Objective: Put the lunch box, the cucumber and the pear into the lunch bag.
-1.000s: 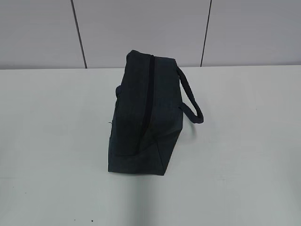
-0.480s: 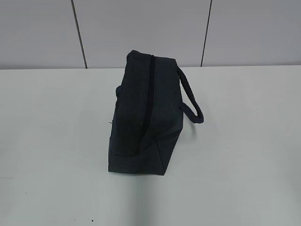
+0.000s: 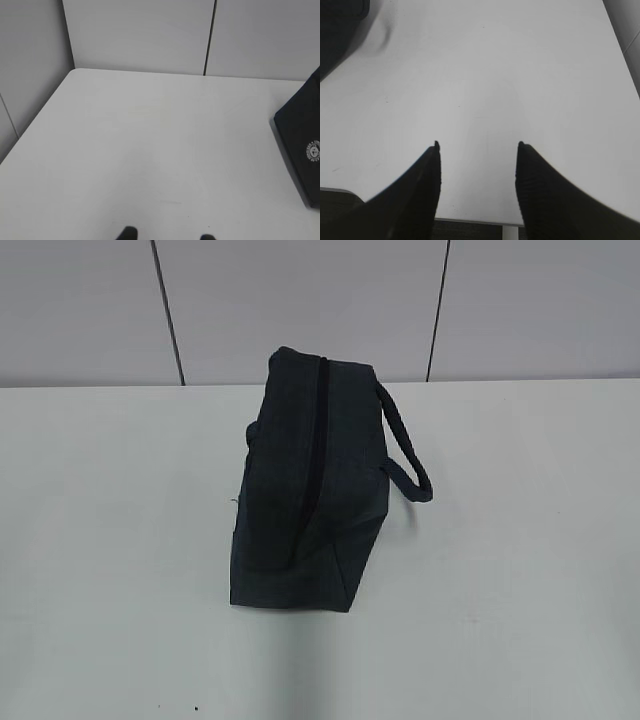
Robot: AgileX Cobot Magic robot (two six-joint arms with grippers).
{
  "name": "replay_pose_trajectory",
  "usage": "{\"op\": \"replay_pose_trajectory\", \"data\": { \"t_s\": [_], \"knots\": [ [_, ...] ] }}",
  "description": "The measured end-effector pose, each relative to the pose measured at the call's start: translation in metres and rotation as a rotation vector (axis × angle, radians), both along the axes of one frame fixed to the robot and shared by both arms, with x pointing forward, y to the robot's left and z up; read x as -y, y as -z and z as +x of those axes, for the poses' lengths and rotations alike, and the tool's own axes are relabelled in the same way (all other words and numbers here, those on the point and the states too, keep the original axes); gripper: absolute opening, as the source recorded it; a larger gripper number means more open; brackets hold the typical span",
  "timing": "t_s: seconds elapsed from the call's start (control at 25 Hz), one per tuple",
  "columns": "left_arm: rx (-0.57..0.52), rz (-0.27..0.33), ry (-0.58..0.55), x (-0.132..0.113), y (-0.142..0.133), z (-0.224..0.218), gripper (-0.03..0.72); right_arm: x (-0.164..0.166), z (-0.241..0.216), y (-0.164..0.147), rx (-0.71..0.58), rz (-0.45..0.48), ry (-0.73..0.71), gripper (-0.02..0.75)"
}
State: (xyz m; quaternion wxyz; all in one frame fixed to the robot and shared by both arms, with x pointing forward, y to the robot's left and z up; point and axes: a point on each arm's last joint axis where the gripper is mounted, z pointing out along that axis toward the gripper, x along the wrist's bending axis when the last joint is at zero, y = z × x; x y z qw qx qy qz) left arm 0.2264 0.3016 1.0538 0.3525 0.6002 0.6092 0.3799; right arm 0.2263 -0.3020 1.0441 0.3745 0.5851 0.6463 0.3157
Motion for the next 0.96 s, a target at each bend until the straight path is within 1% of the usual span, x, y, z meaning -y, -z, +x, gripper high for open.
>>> {"op": "replay_pose_trajectory", "data": {
  "t_s": [0.96],
  "knots": [
    [0.0, 0.0, 0.0, 0.0, 0.0, 0.0, 0.241, 0.0, 0.0001, -0.0001, 0.001, 0.001, 0.001, 0.388]
  ]
}}
